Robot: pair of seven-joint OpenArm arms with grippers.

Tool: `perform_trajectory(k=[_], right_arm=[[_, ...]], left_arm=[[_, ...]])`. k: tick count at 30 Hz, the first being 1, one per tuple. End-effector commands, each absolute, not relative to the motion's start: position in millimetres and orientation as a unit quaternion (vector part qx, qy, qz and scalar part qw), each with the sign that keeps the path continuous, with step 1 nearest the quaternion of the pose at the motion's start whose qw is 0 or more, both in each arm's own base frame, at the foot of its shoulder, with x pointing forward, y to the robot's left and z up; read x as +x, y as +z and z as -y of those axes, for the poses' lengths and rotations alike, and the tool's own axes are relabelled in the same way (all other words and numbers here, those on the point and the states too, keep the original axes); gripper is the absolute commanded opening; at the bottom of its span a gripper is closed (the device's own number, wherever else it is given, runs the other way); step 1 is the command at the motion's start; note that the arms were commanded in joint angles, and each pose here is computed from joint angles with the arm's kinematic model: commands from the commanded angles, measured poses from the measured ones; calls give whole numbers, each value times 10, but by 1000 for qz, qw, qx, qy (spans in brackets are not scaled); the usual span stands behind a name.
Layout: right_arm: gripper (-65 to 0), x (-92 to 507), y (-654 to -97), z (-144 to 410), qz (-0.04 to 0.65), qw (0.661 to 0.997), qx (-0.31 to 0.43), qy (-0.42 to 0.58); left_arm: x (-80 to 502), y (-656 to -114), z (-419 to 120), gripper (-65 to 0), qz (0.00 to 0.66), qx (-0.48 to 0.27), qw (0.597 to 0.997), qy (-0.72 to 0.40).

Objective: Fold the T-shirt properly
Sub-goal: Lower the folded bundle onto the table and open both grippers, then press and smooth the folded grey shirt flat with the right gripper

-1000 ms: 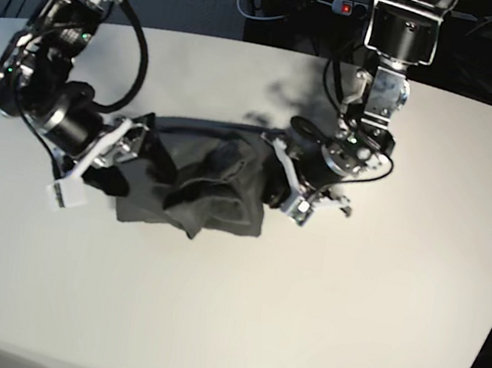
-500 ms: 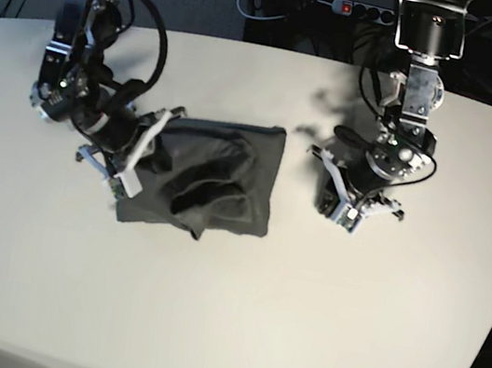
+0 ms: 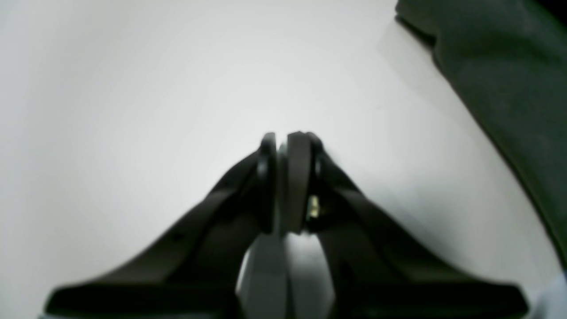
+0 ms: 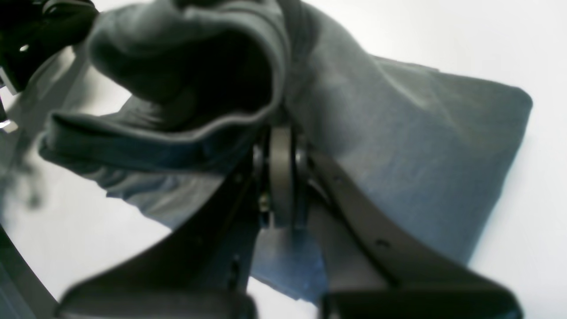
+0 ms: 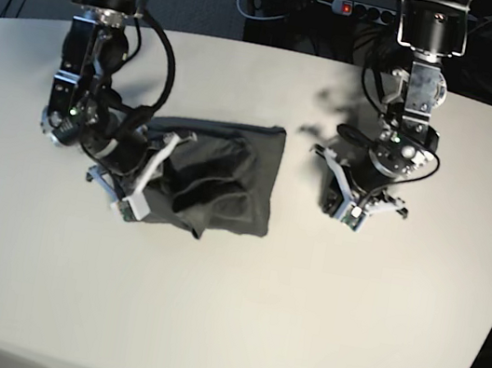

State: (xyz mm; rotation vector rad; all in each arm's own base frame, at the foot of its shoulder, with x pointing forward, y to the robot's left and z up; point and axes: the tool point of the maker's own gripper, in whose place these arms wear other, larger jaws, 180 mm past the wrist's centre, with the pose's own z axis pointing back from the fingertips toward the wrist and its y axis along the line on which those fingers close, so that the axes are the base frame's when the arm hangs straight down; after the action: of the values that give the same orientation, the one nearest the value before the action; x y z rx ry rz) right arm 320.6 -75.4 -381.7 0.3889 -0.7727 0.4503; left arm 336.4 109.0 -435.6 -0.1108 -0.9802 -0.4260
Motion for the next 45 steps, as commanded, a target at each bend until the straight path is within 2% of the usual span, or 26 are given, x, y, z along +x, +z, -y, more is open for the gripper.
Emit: perform_trajectory(k=[1, 25, 39, 45], right_arm=[[-643, 3341, -3639, 688, 401, 869, 194, 217], [-643, 3274, -3501, -96, 402, 841, 261, 252], [-643, 3184, -3532, -71, 389, 848, 255, 254], [-643, 3229, -3241, 66, 415, 840, 215, 276]], left_arm=[[3305, -4452, -1125, -602, 441, -39, 871, -213], [3298, -4457, -1119, -602, 441, -43, 872, -209], [3234, -4507, -1169, -602, 433, -37, 875, -213], [3179, -4546, -1175, -602, 427, -38, 878, -213]])
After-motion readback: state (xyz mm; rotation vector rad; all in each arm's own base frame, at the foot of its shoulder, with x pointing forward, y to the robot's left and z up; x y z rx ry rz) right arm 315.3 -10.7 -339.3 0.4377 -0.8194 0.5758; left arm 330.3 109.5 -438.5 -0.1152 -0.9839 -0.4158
